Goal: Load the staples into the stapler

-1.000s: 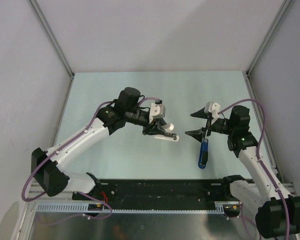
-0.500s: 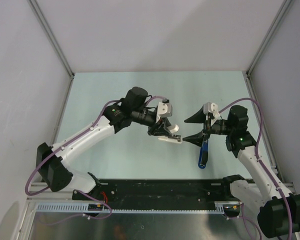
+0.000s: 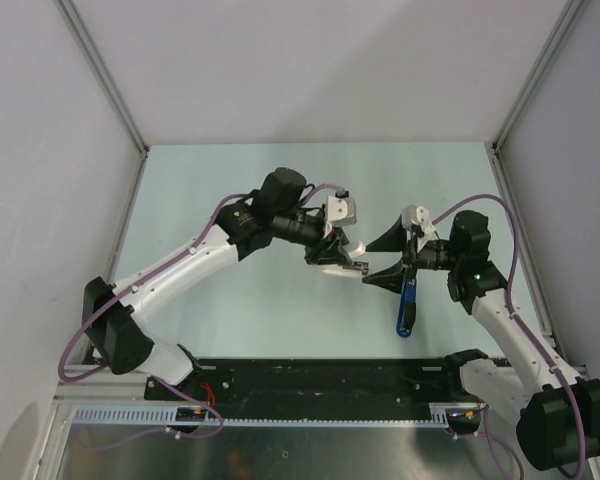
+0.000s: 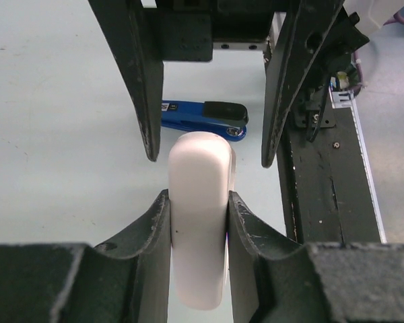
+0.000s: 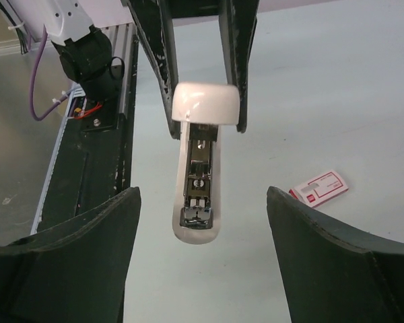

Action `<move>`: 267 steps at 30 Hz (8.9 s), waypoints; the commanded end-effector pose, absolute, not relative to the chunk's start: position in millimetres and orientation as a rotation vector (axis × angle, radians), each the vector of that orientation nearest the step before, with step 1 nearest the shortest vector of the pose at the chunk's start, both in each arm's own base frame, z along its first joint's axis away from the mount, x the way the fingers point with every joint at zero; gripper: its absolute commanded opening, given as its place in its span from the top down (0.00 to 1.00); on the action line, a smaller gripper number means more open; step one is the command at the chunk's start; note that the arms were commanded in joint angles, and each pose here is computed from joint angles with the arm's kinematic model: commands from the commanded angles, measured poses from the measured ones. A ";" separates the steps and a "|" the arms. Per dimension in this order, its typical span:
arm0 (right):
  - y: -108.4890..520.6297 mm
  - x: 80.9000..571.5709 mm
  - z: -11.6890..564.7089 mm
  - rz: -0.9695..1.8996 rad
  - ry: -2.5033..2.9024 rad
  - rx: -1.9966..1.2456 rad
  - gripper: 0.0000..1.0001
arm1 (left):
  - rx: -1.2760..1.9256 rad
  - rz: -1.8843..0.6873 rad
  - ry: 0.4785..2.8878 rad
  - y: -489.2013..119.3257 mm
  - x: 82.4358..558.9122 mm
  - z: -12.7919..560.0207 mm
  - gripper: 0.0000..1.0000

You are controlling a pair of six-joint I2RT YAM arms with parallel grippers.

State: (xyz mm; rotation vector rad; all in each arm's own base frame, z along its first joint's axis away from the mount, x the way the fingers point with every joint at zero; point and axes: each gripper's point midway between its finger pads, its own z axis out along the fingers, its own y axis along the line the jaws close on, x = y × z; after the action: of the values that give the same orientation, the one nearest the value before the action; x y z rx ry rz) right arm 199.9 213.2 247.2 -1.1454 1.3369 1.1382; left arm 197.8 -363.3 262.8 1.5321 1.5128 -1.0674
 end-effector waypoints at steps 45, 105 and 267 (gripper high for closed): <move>225.5 196.5 215.9 1.186 1.360 -1.180 0.91 | 1.336 -1.135 1.376 -377.7 204.7 384.0 1.00; 222.9 186.5 250.1 1.242 1.299 -1.122 0.28 | 1.238 -1.323 1.438 -354.6 205.4 342.6 1.00; 377.8 357.7 139.0 0.722 1.916 -0.871 1.00 | 0.566 -0.379 1.841 -74.0 290.1 254.7 0.00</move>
State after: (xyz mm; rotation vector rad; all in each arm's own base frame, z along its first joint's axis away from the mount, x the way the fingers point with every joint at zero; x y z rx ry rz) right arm 335.7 350.1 116.4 -0.9402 1.9783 0.7411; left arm 296.2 -88.2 248.5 0.5573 1.8566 -0.4863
